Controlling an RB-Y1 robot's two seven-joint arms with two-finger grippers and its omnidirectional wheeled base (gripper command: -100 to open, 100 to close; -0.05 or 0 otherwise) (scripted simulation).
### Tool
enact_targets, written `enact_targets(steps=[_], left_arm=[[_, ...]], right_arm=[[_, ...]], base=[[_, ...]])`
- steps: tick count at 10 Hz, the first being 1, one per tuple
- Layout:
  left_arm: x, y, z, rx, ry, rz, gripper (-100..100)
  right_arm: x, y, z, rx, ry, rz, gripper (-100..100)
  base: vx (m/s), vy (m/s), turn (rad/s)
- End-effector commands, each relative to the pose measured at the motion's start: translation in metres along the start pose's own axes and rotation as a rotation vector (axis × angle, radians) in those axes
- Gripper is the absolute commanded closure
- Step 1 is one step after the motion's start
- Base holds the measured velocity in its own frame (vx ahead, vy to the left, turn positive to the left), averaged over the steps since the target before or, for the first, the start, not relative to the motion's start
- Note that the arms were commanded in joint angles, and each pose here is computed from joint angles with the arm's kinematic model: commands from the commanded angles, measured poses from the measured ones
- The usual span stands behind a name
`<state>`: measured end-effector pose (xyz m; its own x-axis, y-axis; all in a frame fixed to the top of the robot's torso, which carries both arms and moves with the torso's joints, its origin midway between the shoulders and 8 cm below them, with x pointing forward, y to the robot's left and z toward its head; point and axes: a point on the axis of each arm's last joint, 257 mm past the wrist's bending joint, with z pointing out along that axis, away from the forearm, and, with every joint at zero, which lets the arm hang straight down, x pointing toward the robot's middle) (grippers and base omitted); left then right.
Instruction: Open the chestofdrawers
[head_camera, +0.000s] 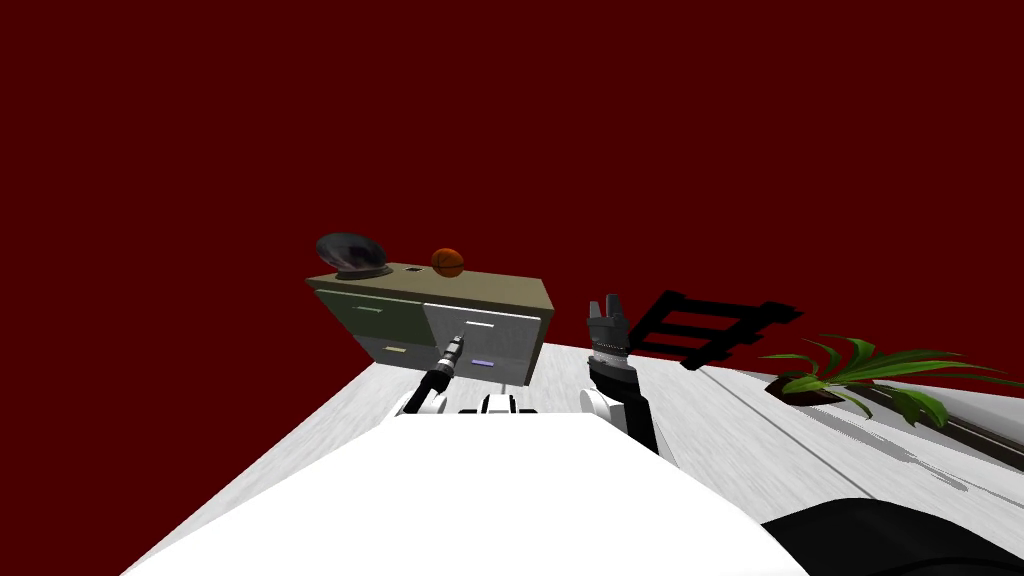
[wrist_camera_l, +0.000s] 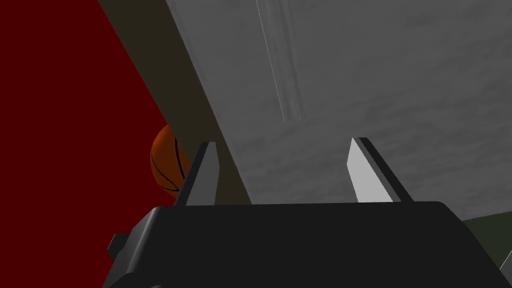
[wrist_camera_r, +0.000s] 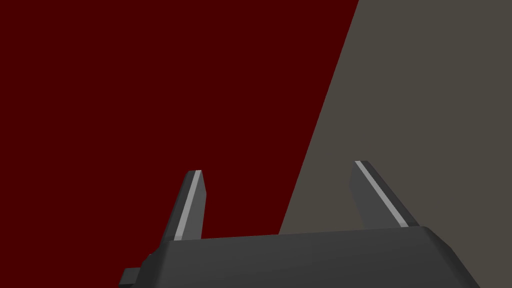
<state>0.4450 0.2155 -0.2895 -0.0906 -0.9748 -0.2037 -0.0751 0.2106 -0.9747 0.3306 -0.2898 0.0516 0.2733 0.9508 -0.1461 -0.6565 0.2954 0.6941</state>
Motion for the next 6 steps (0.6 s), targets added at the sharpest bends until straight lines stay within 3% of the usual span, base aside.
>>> enact_targets(steps=[1, 4, 5, 6], left_arm=[[-0.002, 0.001, 0.0035, -0.003, -0.003, 0.001, -100], [-0.0026, 0.0009, 0.0046, -0.003, -0.004, 0.001, -100], [-0.0026, 0.0009, 0.0047, -0.003, -0.004, 0.001, 100], [-0.0014, -0.0001, 0.0005, -0.004, 0.0, 0.001, 100]], right_arm=[[0.0, 0.0, 0.0, 0.0, 0.0, 0.0, 0], [0.0, 0.0, 0.0, 0.0, 0.0, 0.0, 0], [0.0001, 0.0, 0.0001, 0.0, 0.0, 0.0, 0], [0.0001, 0.0, 0.0001, 0.0, 0.0, 0.0, 0]], base=[[0.176, 0.027, -0.018], [0.089, 0.012, -0.007], [0.01, 0.001, 0.0], [-0.104, 0.01, 0.028]])
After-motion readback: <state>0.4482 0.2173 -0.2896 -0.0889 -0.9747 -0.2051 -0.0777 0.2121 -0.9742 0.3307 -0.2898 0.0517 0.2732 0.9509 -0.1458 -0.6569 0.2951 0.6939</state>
